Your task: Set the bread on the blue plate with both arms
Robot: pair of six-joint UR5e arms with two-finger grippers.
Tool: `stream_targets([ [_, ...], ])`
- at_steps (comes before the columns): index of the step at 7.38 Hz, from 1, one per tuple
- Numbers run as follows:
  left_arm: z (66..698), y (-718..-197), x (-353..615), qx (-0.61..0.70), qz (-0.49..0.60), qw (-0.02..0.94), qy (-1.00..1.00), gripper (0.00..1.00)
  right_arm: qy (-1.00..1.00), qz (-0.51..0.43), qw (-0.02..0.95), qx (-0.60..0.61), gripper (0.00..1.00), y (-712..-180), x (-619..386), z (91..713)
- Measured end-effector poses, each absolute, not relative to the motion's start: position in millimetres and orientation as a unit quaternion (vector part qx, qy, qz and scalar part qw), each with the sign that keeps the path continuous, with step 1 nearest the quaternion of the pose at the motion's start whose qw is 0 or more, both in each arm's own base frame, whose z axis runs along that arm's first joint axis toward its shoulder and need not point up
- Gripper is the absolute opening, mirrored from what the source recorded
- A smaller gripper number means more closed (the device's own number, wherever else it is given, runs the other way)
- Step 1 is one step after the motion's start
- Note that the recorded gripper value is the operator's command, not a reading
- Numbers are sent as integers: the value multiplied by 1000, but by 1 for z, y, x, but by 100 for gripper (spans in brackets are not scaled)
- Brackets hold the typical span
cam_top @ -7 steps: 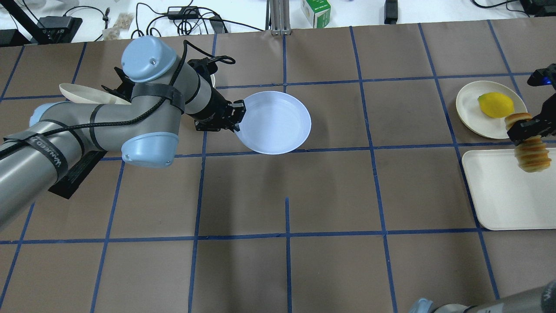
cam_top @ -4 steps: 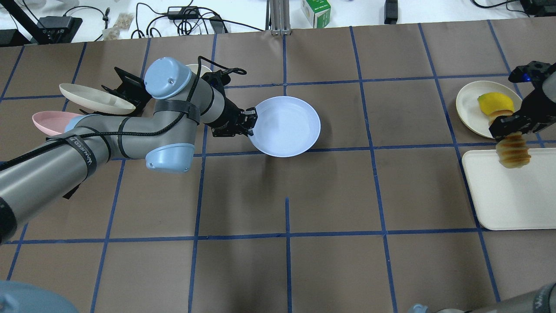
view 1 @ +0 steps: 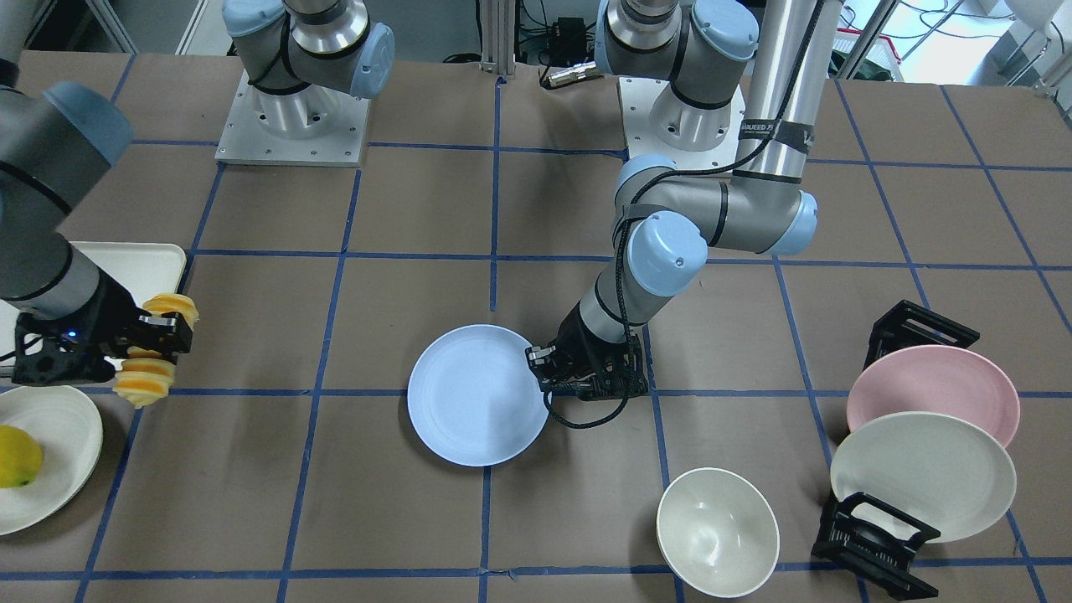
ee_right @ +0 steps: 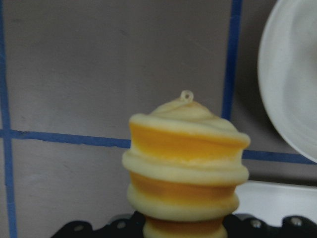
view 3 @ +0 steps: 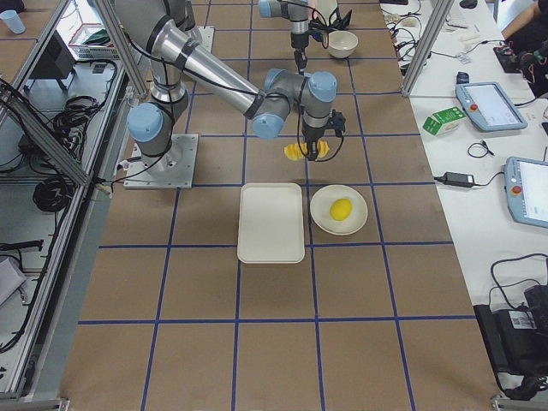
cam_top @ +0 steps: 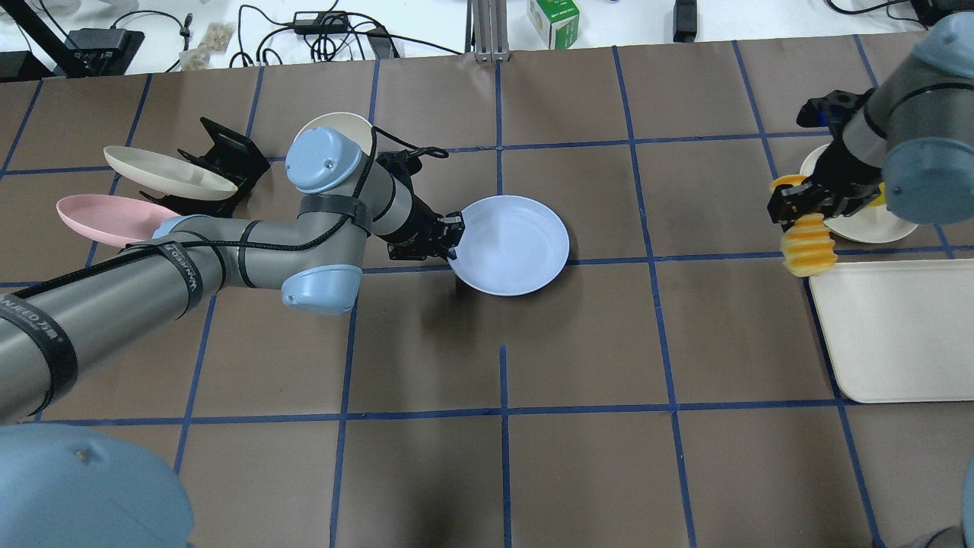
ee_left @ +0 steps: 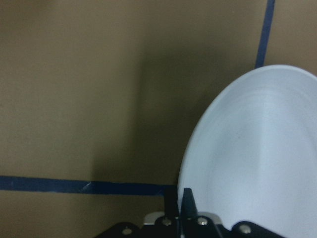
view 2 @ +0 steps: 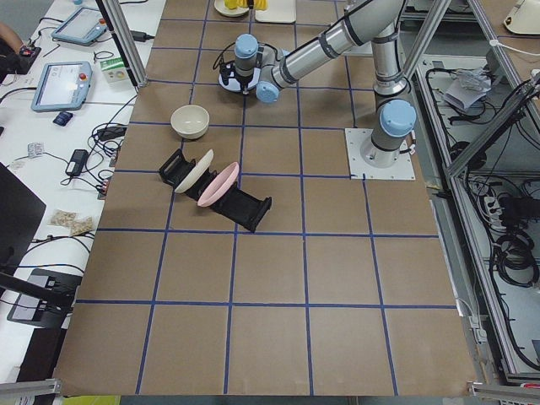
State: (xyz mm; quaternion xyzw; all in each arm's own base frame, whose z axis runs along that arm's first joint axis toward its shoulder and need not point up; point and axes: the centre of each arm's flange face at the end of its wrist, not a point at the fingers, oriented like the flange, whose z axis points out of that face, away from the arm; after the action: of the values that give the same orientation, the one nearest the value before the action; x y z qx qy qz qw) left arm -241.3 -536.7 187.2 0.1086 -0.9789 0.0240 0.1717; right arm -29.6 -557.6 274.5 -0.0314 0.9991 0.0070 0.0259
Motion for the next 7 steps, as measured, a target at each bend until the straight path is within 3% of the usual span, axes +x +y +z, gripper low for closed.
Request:
stream_targets([
  [1, 184, -534, -243, 111, 20, 169, -979, 100, 999, 6, 26, -26, 38, -559, 1, 276],
  [4, 206, -539, -241, 108, 41, 167, -979, 100, 998, -10, 63, -28, 39, -558, 68, 283],
  [7, 276, -576, -202, 113, 53, 147, -981, 100, 996, -37, 80, -12, 41, -548, 167, 287],
])
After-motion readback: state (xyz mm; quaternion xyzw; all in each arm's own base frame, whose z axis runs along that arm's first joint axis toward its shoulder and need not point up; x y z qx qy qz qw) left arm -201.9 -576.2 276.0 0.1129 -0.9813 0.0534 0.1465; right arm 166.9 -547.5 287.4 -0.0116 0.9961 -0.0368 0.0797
